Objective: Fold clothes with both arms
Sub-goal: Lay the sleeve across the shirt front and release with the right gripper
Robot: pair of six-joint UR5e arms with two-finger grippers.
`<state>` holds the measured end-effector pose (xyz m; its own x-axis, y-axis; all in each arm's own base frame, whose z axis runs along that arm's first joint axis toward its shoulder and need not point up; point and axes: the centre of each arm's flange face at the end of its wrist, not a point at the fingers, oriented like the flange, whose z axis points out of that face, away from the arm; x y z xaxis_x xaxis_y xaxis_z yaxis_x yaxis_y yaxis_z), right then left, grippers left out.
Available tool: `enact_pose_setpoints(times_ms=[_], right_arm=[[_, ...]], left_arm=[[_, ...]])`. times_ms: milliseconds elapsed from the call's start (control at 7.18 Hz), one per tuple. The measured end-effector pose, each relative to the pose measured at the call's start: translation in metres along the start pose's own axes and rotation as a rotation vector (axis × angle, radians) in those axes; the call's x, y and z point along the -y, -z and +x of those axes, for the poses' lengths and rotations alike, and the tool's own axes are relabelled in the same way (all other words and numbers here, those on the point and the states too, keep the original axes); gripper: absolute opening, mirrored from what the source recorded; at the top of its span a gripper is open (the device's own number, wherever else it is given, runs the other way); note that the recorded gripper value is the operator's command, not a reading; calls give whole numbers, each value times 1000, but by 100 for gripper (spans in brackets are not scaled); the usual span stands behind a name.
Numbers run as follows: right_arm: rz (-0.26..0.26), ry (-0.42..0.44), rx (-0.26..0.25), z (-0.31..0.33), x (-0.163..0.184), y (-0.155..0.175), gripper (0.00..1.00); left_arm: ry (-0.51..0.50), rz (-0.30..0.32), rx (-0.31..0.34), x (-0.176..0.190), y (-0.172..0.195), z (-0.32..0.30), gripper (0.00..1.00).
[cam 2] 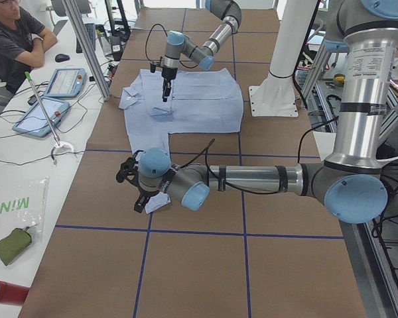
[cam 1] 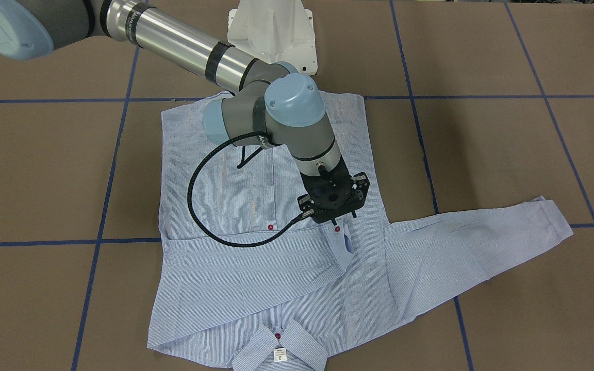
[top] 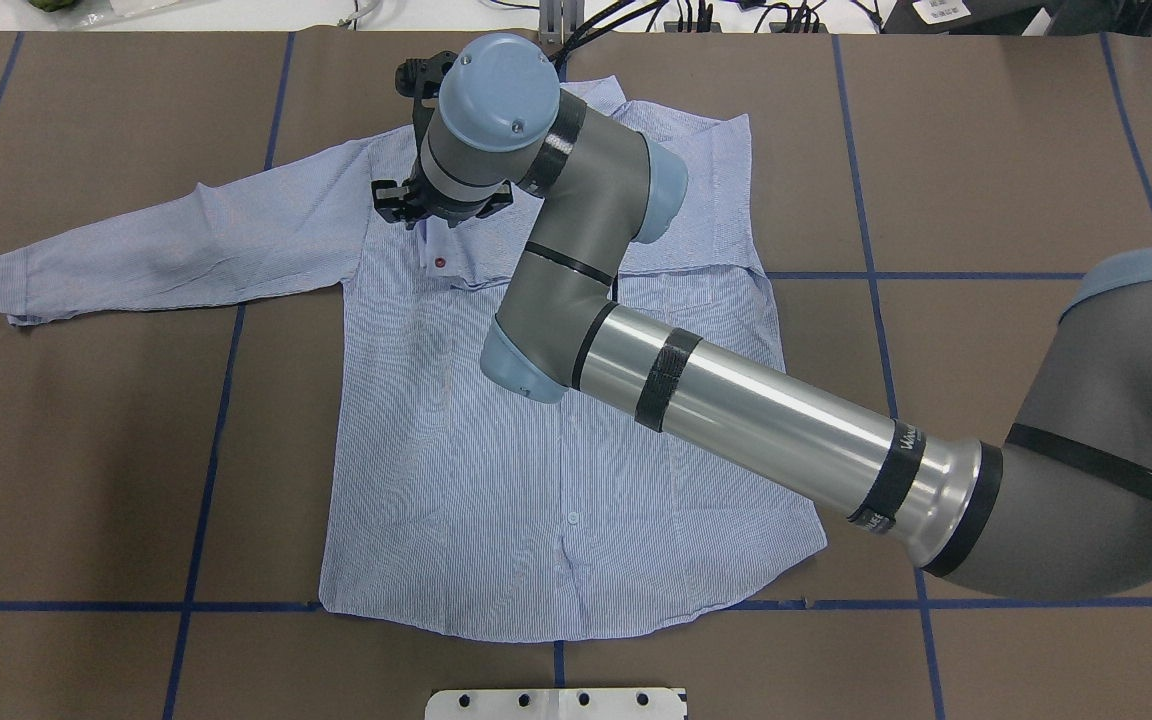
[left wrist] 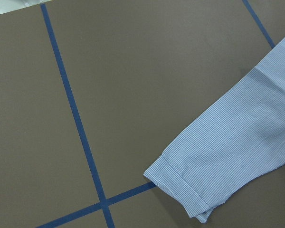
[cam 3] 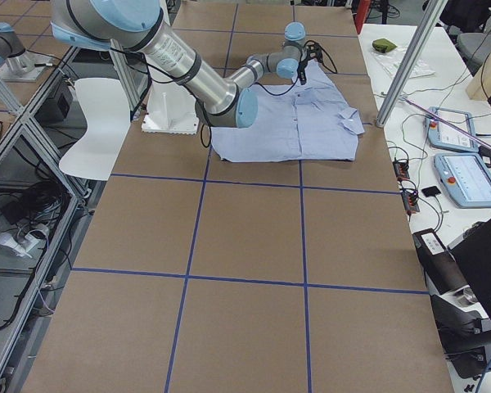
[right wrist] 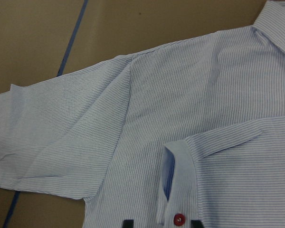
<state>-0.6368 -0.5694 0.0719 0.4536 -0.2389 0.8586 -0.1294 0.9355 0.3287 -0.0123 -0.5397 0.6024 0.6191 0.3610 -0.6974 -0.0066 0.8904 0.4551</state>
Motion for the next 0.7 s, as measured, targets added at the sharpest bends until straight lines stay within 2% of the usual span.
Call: enact_pose_setpoints(times_ms=[278,696], right_arm=[[11,-19,12,-3,0,11,99],[-17,-71,-85,67,1,42,99]], left_arm=[[24,5,1,3,1,2,99],[159,56,-5,12,-12,22,99]])
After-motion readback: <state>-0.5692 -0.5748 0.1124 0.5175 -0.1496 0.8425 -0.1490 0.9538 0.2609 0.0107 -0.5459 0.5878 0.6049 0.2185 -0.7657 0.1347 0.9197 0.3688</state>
